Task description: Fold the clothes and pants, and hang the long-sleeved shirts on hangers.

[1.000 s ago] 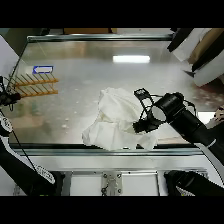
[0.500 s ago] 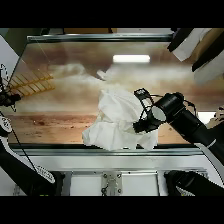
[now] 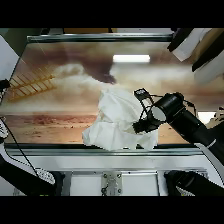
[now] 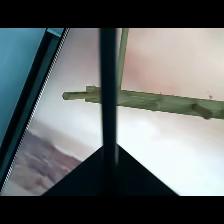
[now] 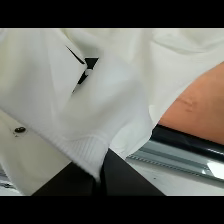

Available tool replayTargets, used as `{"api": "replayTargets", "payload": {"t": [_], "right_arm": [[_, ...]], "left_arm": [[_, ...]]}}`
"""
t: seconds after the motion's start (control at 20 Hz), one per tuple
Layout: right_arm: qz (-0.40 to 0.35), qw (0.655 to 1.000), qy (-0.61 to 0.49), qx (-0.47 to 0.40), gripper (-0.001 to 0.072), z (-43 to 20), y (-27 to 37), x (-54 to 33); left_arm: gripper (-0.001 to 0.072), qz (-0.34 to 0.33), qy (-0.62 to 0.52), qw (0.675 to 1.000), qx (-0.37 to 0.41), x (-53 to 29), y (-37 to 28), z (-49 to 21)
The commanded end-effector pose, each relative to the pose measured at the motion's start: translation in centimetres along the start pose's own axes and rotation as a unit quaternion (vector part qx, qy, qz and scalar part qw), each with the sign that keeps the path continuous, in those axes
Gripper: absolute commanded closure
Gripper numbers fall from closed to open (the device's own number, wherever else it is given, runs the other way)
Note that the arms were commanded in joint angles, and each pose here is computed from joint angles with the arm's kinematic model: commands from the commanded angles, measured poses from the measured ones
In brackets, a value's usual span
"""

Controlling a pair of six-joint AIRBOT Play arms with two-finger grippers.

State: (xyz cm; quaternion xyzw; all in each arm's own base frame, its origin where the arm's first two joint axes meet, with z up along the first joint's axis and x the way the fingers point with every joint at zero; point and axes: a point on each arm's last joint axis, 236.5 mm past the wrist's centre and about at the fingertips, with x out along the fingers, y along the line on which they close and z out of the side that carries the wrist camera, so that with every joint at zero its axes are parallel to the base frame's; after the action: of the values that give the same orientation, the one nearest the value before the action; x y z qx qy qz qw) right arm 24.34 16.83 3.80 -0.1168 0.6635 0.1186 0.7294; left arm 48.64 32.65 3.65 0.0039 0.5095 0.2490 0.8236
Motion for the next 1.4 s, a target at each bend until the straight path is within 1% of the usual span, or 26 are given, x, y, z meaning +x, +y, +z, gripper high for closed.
{"api": "replayTargets", "payload": {"t": [0.0,0.05,0.15,0.25,0.4,0.5,0.6,0.7,0.75,0.85,0.9,1.05,1.35], "right_arm": [[0.000,1.000,0.000,0.000,0.0693,0.0,0.0,0.0],[0.000,1.000,0.000,0.000,0.0694,0.0,0.0,0.0],[0.000,1.000,0.000,0.000,0.0694,0.0,0.0,0.0],[0.000,1.000,0.000,0.000,0.0693,0.0,0.0,0.0],[0.000,1.000,0.000,0.000,0.0693,0.0,0.0,0.0],[0.000,1.000,0.001,0.000,0.0694,0.0,0.0,0.0],[0.000,1.000,0.000,0.000,0.0693,0.0,0.0,0.0],[0.000,1.000,0.000,0.000,0.0694,0.0,0.0,0.0],[0.000,1.000,0.000,0.000,0.0694,0.0,0.0,0.0],[0.000,1.000,0.001,0.000,0.0694,0.0,0.0,0.0],[0.000,1.000,0.000,0.000,0.0694,0.0,0.0,0.0],[0.000,1.000,0.001,0.000,0.0694,0.0,0.0,0.0],[0.000,1.000,0.000,0.000,0.0694,0.0,0.0,0.0]], "left_arm": [[0.0695,-0.009,-0.036,0.999,0.039,-7.0,-2.0,2.0],[0.0695,-0.032,-0.041,0.997,0.057,-9.0,-3.6,2.1],[0.0694,-0.123,-0.051,0.984,0.118,-13.5,-9.0,1.6],[0.0695,-0.214,-0.065,0.952,0.207,-17.9,-14.5,0.1],[0.0694,-0.327,-0.078,0.866,0.369,-23.4,-21.6,-5.6],[0.0694,-0.383,-0.038,0.816,0.431,-25.4,-24.0,-10.9],[0.0694,-0.415,0.026,0.783,0.464,-26.1,-25.2,-15.9],[0.0694,-0.433,0.063,0.759,0.482,-26.5,-26.1,-19.2],[0.0695,-0.443,0.083,0.739,0.501,-26.8,-26.5,-21.2],[0.0695,-0.465,0.099,0.685,0.553,-27.4,-26.6,-24.6],[0.0696,-0.469,0.105,0.674,0.561,-27.5,-26.6,-25.9],[0.0696,-0.475,0.113,0.662,0.569,-28.1,-26.0,-29.1],[0.0695,-0.478,0.057,0.615,0.624,-28.2,-24.7,-34.0]]}}
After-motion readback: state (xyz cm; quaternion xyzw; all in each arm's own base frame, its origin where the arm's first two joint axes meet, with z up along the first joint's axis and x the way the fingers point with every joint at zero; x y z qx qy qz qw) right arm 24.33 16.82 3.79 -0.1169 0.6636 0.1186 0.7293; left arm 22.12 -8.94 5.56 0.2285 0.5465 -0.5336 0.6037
